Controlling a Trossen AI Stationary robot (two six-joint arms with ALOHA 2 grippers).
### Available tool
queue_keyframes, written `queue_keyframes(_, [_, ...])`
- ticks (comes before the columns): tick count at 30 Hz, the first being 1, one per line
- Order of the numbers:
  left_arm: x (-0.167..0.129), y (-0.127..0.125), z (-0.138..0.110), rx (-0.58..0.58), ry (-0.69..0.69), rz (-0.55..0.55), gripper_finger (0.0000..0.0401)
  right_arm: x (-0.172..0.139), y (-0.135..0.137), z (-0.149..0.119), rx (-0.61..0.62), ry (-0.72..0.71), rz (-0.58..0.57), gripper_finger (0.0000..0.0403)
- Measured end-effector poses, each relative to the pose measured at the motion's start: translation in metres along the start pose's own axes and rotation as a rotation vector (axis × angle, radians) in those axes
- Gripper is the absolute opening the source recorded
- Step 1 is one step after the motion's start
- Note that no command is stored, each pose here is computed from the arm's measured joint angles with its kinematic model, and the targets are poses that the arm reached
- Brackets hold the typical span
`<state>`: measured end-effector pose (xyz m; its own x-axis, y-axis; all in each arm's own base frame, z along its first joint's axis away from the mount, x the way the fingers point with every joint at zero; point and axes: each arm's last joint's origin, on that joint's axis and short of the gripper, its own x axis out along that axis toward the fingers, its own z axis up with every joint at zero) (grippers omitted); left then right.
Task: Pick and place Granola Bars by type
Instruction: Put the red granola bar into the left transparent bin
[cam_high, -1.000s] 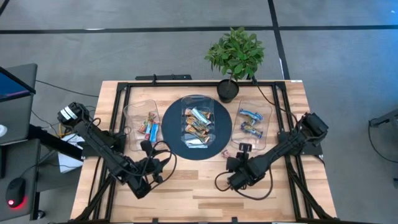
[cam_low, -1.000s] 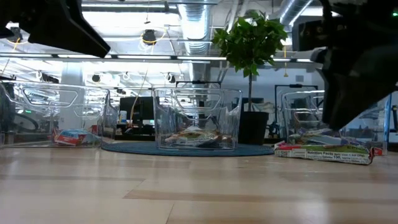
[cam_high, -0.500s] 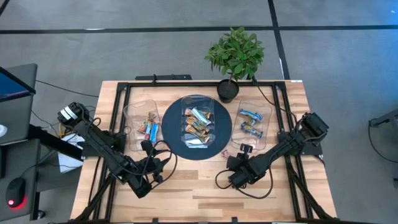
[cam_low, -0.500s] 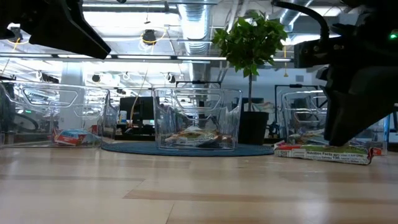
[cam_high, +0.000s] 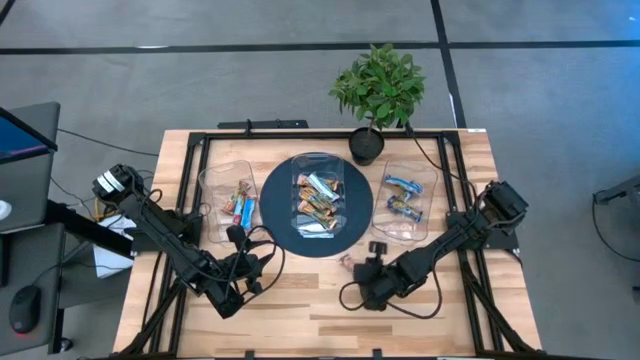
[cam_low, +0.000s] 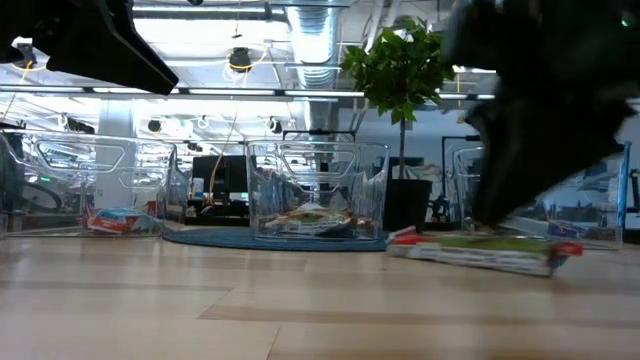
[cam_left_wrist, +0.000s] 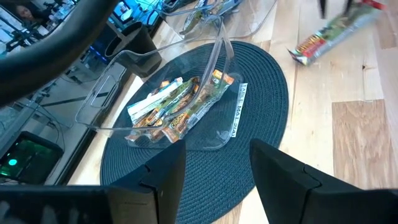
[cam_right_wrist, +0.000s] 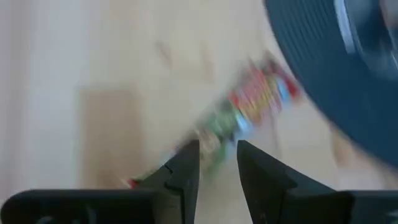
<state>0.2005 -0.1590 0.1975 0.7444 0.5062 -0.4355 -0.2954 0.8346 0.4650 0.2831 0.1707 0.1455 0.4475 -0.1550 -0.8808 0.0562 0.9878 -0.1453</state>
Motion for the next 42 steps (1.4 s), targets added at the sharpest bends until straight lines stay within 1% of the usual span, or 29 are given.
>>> queue_keyframes(5, [0.000, 0.000, 0.000, 0.000, -0.004, 0.006, 0.0174, -0.001, 0.006, 0.032, -0.116, -0.281, 0.100, 0.0102])
queue_keyframes(7, [0.000, 0.000, 0.000, 0.000, -0.004, 0.006, 0.0174, -0.005, 0.006, 0.041, -0.143, -0.337, 0.102, 0.0102])
queue_keyframes(8, [0.000, 0.000, 0.000, 0.000, -0.003, 0.005, 0.0174, -0.007, 0.006, 0.044, -0.148, -0.327, 0.091, 0.0102])
queue_keyframes(10, [0.000, 0.000, 0.000, 0.000, -0.003, 0.004, 0.0174, -0.013, 0.004, 0.045, -0.147, -0.258, 0.054, 0.0102])
queue_keyframes(13, [0.000, 0.000, 0.000, 0.000, -0.001, 0.001, 0.0174, -0.019, 0.001, 0.036, -0.111, -0.105, -0.002, 0.0102])
queue_keyframes(15, [0.000, 0.000, 0.000, 0.000, 0.000, 0.001, 0.0174, -0.020, 0.000, 0.027, -0.080, -0.032, -0.022, 0.0102])
queue_keyframes(21, [0.000, 0.000, 0.000, -0.005, -0.002, -0.001, 0.0174, -0.013, 0.002, 0.011, -0.015, 0.058, 0.015, 0.0102])
queue_keyframes(27, [0.000, -0.001, 0.002, -0.005, -0.017, -0.003, 0.0174, 0.011, 0.006, 0.003, -0.024, 0.139, -0.017, 0.0102])
queue_keyframes(31, [0.000, -0.002, 0.003, 0.006, -0.021, -0.012, 0.0174, 0.025, 0.003, 0.003, -0.005, 0.196, 0.006, 0.0102])
queue_keyframes(33, [0.000, -0.002, 0.004, 0.006, -0.022, -0.013, 0.0174, 0.029, 0.003, 0.005, 0.001, 0.206, 0.013, 0.0102])
queue_keyframes(37, [0.000, -0.002, 0.004, 0.006, -0.021, -0.013, 0.0174, 0.028, 0.004, 0.016, -0.038, 0.166, 0.035, 0.0102])
queue_keyframes(39, [0.000, -0.002, 0.004, 0.006, -0.021, -0.013, 0.0174, 0.029, 0.005, 0.026, -0.055, 0.116, 0.057, 0.0102])
queue_keyframes(42, [0.000, -0.002, 0.004, 0.006, -0.021, -0.013, 0.0174, 0.028, 0.005, 0.047, -0.080, -0.019, 0.110, 0.0102])
